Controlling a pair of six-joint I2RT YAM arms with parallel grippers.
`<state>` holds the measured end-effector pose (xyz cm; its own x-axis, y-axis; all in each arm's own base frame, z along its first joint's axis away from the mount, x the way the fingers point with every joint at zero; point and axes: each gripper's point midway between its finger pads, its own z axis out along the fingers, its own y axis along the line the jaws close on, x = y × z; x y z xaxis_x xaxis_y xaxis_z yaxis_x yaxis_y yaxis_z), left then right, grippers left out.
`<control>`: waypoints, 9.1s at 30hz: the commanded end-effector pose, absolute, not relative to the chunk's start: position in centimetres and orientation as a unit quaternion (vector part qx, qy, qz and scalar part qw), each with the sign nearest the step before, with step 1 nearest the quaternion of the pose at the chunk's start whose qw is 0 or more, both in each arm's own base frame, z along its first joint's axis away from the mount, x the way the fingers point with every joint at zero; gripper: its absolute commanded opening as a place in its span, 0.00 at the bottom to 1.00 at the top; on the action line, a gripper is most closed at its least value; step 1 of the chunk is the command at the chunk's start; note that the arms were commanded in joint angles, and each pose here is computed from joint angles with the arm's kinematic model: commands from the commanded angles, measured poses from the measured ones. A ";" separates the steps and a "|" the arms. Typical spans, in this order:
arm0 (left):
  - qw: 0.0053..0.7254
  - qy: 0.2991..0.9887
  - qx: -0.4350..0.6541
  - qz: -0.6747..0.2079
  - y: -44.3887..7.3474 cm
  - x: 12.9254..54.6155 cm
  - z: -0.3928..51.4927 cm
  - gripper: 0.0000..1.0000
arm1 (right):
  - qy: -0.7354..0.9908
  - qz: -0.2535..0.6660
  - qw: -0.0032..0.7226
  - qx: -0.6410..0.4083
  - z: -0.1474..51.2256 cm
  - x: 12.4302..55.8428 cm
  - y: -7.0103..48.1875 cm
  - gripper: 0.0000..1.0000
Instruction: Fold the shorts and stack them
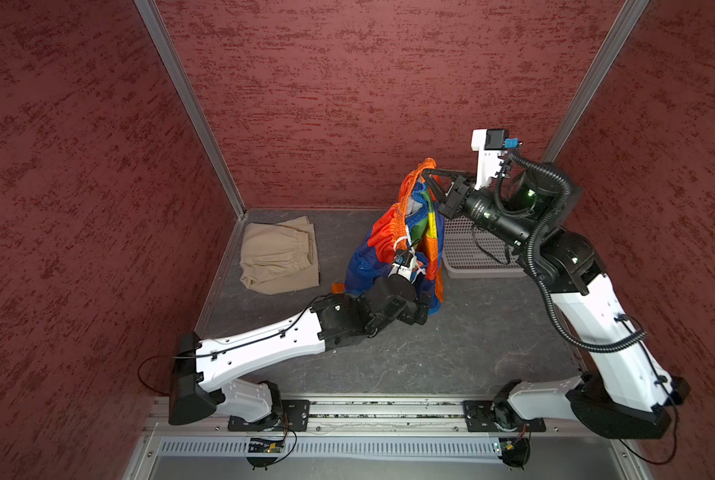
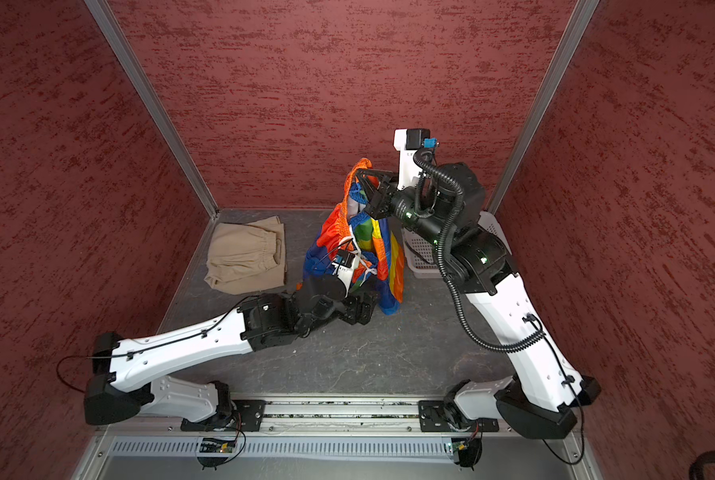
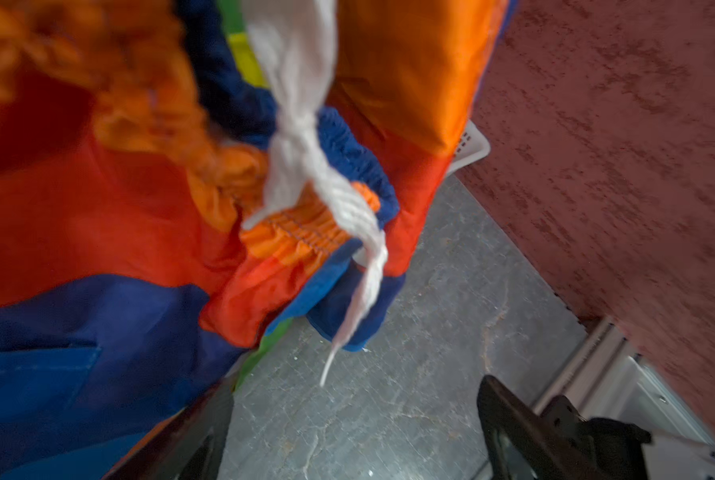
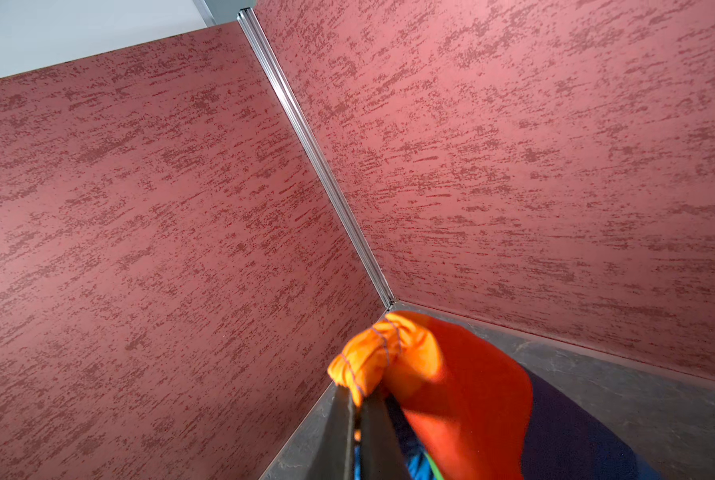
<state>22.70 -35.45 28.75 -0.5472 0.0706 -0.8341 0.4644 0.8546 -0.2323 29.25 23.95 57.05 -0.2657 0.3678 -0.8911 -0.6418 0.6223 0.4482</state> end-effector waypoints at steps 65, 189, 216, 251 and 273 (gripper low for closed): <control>0.513 0.747 0.045 -0.421 -23.4 25.2 51.6 0.00 | 0.600 -0.010 0.787 0.143 64.8 29.7 4.6 0.00; 0.340 0.716 -0.377 -0.480 -3.1 27.9 29.5 0.00 | 0.882 0.044 0.467 0.036 26.2 23.8 11.7 0.00; 0.498 0.658 -0.162 -0.542 -7.7 49.0 58.2 0.00 | 0.691 0.005 0.716 0.098 55.5 52.3 3.0 0.00; 0.451 0.725 -0.195 -0.483 -3.8 36.4 39.8 0.00 | 0.743 0.264 0.608 0.092 32.7 37.7 8.3 0.00; 0.372 0.797 -0.418 -0.230 1.3 29.2 25.9 0.78 | 0.828 0.226 0.508 0.076 21.2 30.5 10.4 0.00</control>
